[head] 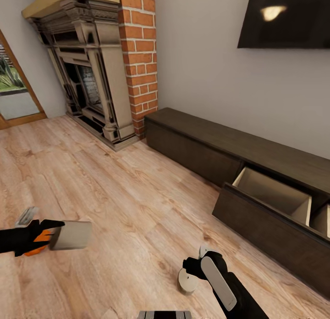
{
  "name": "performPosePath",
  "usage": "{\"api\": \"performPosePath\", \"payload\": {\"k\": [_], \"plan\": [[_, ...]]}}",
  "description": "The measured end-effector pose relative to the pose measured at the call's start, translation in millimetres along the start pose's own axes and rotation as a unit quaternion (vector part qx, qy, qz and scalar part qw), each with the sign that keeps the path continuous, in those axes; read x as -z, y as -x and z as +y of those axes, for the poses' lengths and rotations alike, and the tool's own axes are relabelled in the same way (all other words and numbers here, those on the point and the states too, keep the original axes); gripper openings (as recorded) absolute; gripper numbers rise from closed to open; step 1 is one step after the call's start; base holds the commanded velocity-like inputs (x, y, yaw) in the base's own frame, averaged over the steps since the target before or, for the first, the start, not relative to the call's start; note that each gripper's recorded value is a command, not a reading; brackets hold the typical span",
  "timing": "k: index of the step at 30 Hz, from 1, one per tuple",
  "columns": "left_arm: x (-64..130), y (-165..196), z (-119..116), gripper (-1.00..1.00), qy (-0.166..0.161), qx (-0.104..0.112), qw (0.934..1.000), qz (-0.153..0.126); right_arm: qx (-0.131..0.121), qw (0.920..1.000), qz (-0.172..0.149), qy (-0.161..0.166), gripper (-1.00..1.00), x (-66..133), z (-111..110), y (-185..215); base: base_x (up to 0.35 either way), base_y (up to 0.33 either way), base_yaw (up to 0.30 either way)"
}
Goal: Place each of the two pumpkins and all three candles from the living room inside a cabinet in the living room (use any cabinet), then make sure every cabinet is closed, and position the cauldron so it is next to a table in the living room.
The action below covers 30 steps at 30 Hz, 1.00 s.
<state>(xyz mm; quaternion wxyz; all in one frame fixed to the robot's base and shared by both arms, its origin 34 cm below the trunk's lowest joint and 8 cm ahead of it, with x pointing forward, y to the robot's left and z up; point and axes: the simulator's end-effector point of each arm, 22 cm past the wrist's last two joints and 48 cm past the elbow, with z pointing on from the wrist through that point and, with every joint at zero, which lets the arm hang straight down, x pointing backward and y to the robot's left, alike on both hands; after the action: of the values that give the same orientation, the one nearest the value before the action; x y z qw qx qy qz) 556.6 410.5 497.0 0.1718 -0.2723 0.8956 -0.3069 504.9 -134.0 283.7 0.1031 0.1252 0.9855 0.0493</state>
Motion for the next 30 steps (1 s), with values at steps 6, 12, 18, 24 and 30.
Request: {"api": "performPosePath", "payload": {"k": [6,12,18,24,30], "plan": [[3.1,-16.8,-28.1,-1.0,-0.084,0.013,0.9962,0.018,0.001,1.0,-0.001,0.001,1.0,0.4,0.9,0.3,0.0,0.0,0.0],[10.4,-17.8,-35.1,-1.0,-0.096,0.0,0.9951,0.021,0.002,1.0,-0.002,0.004,1.0,0.4,2.2,0.7,0.0,0.0,0.0],[8.7,-21.5,-40.9,-1.0,-0.106,-0.004,0.994,0.028,0.001,1.0,0.002,0.005,1.0,-2.7,2.5,-1.8,0.0,0.0,0.0],[0.7,-27.0,-47.9,-1.0,-0.136,0.004,0.9899,0.041,0.001,0.9999,0.014,0.004,1.0,-11.9,1.3,-9.5,0.0,0.0,0.0],[-11.3,-29.5,-33.7,-1.0,-0.119,0.003,0.9918,0.048,-0.002,0.9997,0.023,0.001,1.0,-21.0,-1.6,-15.5,0.0,0.0,0.0]]}}
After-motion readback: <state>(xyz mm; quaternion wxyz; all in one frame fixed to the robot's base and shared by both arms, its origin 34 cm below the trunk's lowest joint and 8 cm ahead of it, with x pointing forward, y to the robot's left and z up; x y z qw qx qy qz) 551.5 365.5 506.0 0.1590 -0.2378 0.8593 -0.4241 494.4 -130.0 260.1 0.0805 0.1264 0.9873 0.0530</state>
